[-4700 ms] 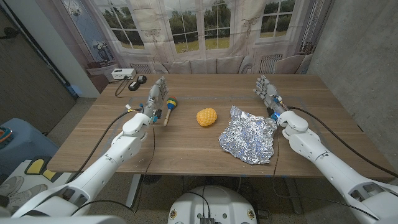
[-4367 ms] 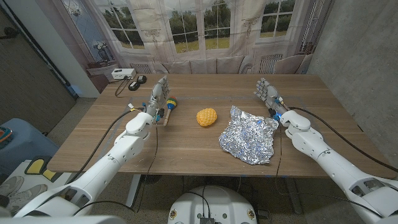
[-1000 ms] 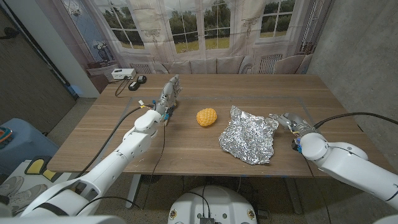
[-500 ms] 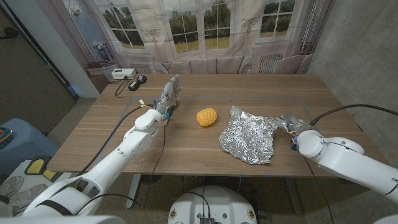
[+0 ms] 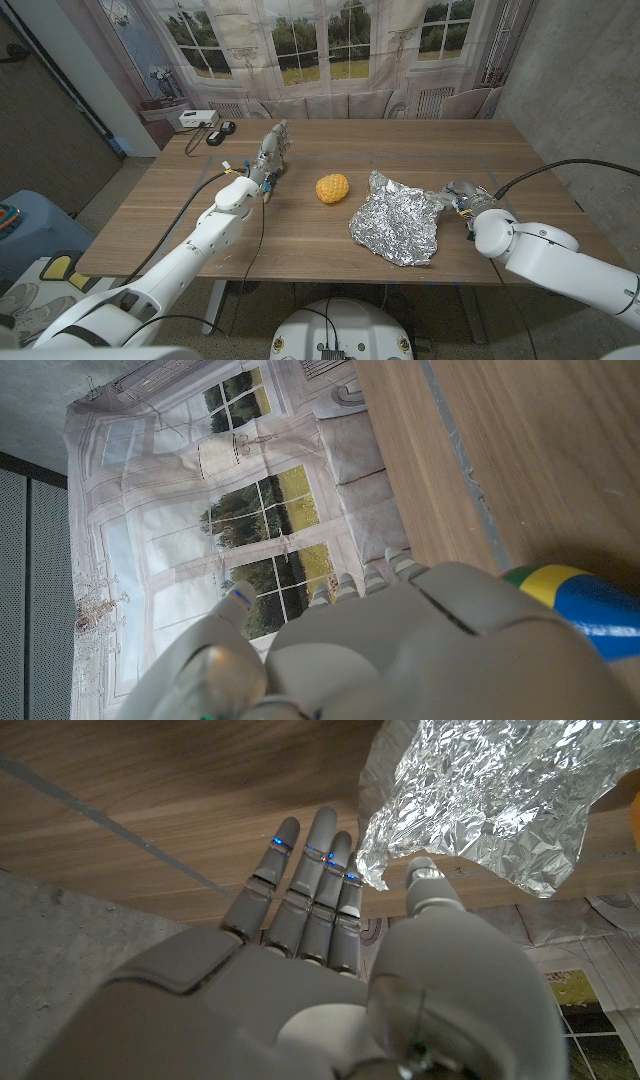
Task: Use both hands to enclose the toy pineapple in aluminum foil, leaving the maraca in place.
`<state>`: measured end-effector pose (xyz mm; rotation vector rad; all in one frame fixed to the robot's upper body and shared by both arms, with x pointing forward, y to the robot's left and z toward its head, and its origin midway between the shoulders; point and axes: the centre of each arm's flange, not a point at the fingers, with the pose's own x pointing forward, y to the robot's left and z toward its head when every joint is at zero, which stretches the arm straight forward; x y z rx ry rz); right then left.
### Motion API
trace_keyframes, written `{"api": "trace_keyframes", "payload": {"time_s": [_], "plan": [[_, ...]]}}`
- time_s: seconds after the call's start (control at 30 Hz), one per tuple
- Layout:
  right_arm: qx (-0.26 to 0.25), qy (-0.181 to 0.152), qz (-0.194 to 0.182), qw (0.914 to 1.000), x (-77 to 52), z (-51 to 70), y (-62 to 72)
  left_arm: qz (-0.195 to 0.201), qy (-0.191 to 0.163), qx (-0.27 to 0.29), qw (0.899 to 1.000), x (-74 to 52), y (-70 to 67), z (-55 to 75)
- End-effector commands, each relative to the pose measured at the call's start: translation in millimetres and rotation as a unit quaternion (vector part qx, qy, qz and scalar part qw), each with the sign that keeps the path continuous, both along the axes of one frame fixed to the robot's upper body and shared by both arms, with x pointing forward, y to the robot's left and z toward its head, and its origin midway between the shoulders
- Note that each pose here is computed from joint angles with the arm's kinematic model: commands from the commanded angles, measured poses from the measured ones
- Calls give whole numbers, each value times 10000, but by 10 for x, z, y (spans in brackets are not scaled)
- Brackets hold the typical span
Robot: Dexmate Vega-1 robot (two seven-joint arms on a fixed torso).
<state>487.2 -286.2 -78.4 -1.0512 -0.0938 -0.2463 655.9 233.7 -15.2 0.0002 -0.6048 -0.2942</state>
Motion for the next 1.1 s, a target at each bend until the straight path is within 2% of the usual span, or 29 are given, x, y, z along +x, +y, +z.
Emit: {"api": "trace_keyframes", "payload": {"time_s": [0.03,0.33,0.57,0.6,0.7,0.73,0.93,1.1], "plan": [[-279,-98,-173,9994,-20,9,100,17,0,-15,10000,-36,15,-20],[-432,-167,-390,9982,-26,7,145,20,-15,-12,10000,-58,12,-19],[-412,-410,-383,9976,-66,17,142,19,-25,-7,10000,-75,5,-22],[-300,-573,-317,9974,-89,16,132,15,-32,-3,10000,-83,1,-20],[-69,-789,-117,9968,-121,16,108,18,-36,-1,10000,-90,-3,-20],[116,-995,9,9950,-149,15,90,11,-43,2,10000,-97,-7,-22],[445,-1573,284,9861,-188,39,91,30,-78,27,10000,-130,-15,-34],[683,-1878,562,9782,-164,72,119,70,-110,88,9999,-156,-14,-29]]}}
